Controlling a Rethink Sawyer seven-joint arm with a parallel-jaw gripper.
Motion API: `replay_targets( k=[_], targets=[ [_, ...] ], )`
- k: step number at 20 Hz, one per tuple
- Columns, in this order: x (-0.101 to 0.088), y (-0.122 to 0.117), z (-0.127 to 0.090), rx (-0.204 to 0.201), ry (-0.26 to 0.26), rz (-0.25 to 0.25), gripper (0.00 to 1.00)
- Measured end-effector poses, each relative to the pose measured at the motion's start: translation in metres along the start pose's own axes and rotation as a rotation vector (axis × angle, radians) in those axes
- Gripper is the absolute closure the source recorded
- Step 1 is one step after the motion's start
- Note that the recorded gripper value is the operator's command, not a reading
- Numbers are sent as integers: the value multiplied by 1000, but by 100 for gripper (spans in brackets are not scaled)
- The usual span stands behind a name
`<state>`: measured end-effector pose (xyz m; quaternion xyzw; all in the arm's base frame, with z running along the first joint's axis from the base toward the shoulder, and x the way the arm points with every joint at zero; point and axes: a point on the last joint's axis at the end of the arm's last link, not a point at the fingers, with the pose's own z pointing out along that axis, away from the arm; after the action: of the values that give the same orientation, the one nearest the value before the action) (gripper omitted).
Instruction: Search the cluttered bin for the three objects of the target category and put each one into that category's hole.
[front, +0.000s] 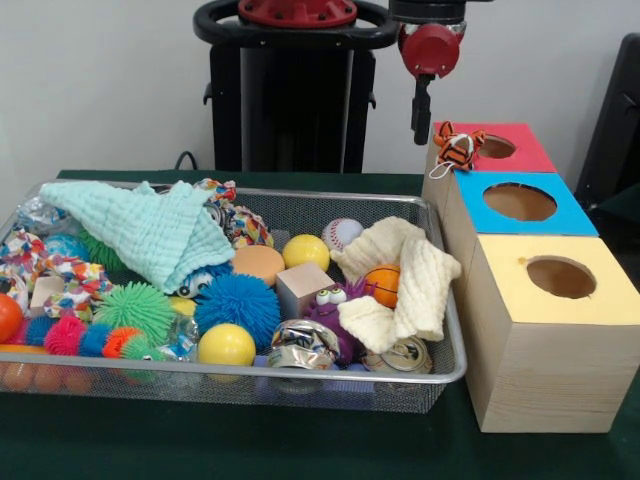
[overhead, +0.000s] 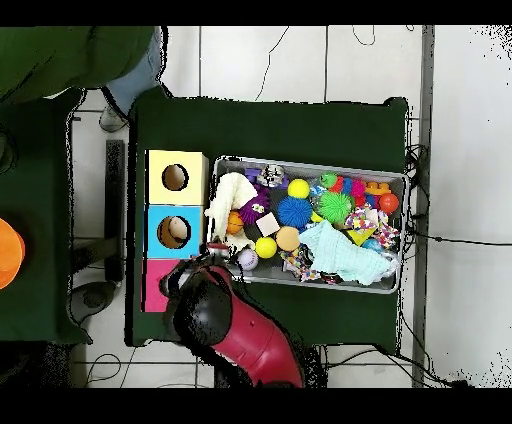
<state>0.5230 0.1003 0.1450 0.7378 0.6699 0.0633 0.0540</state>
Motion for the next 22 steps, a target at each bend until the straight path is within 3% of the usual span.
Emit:
replay_targets(
  k=[3, 7, 18, 19, 22],
  targets=[
    [3, 17, 5, -64, -3, 4, 0],
    [7, 27, 11, -94, 21, 11, 0],
    [34, 18, 26, -53, 127, 64, 0],
    [37, 16, 27, -48, 133, 67, 100],
    [47, 9, 28, -33, 149, 63, 100]
  ],
)
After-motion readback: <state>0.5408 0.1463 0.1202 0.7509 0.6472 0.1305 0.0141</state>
